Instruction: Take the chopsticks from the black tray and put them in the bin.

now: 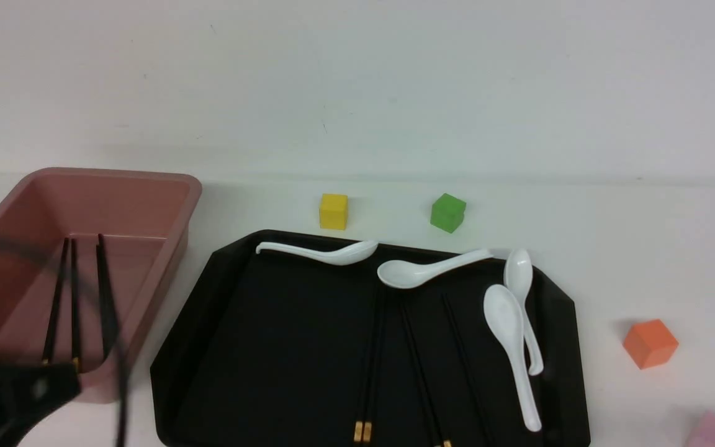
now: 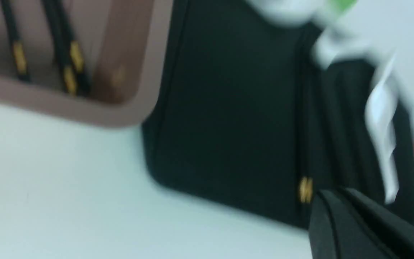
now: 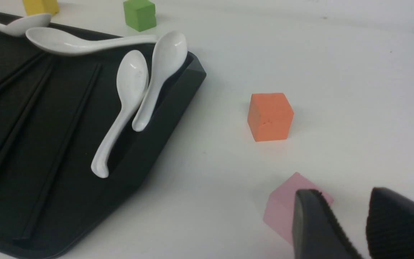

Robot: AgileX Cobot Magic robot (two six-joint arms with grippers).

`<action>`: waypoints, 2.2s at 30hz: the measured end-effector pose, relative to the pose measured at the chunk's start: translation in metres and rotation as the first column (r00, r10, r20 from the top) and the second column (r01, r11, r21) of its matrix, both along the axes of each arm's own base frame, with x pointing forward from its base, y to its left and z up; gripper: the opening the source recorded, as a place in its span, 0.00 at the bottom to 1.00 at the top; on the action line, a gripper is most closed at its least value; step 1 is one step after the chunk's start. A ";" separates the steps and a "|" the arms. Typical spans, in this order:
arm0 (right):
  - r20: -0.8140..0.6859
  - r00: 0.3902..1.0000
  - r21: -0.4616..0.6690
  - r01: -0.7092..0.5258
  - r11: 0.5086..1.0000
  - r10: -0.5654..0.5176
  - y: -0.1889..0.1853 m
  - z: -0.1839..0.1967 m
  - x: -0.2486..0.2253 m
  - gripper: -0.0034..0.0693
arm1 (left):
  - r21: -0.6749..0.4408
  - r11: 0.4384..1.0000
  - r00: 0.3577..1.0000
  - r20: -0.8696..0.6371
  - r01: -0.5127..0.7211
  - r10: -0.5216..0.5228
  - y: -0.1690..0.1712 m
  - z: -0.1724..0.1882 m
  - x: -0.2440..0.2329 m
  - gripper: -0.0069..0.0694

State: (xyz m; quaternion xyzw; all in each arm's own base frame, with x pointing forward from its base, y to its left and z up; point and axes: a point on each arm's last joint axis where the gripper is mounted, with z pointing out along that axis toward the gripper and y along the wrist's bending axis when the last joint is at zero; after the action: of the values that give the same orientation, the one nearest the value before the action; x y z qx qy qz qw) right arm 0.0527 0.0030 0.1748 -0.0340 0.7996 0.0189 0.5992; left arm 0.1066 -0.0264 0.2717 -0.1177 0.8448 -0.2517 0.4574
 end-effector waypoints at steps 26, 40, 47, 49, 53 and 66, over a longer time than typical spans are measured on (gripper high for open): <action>0.000 1.000 0.000 0.000 1.000 0.000 0.000 0.000 0.000 0.38 | -0.661 0.732 0.851 0.280 -0.165 0.445 0.016 0.033 -0.034 0.07; 0.000 1.000 0.000 0.000 1.000 0.000 0.000 0.000 0.000 0.38 | -0.665 0.729 0.847 0.287 -0.160 0.448 0.016 0.034 -0.036 0.07; 0.000 1.000 0.000 0.000 1.000 0.000 0.000 0.000 0.000 0.38 | -0.659 0.744 0.822 0.357 -0.115 0.444 0.015 0.038 -0.050 0.07; 0.000 1.000 0.000 0.000 1.000 0.000 0.000 0.000 0.000 0.38 | -0.626 0.772 0.810 0.395 -0.108 0.433 0.015 0.039 -0.054 0.07; 0.000 1.000 0.000 0.000 1.000 0.000 0.000 0.000 0.000 0.38 | -0.445 0.889 0.791 0.502 -0.110 0.350 0.013 0.037 -0.062 0.08; 0.000 1.000 0.000 0.000 1.000 0.000 0.000 0.000 0.000 0.38 | 0.079 0.988 0.888 0.453 -0.134 0.084 0.012 -0.031 -0.052 0.09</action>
State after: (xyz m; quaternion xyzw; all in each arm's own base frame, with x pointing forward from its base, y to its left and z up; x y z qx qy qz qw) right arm 0.0527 0.0030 0.1748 -0.0340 0.7996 0.0189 0.5992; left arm 0.0542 -0.0141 0.2407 -0.0790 0.7211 -0.1998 0.6587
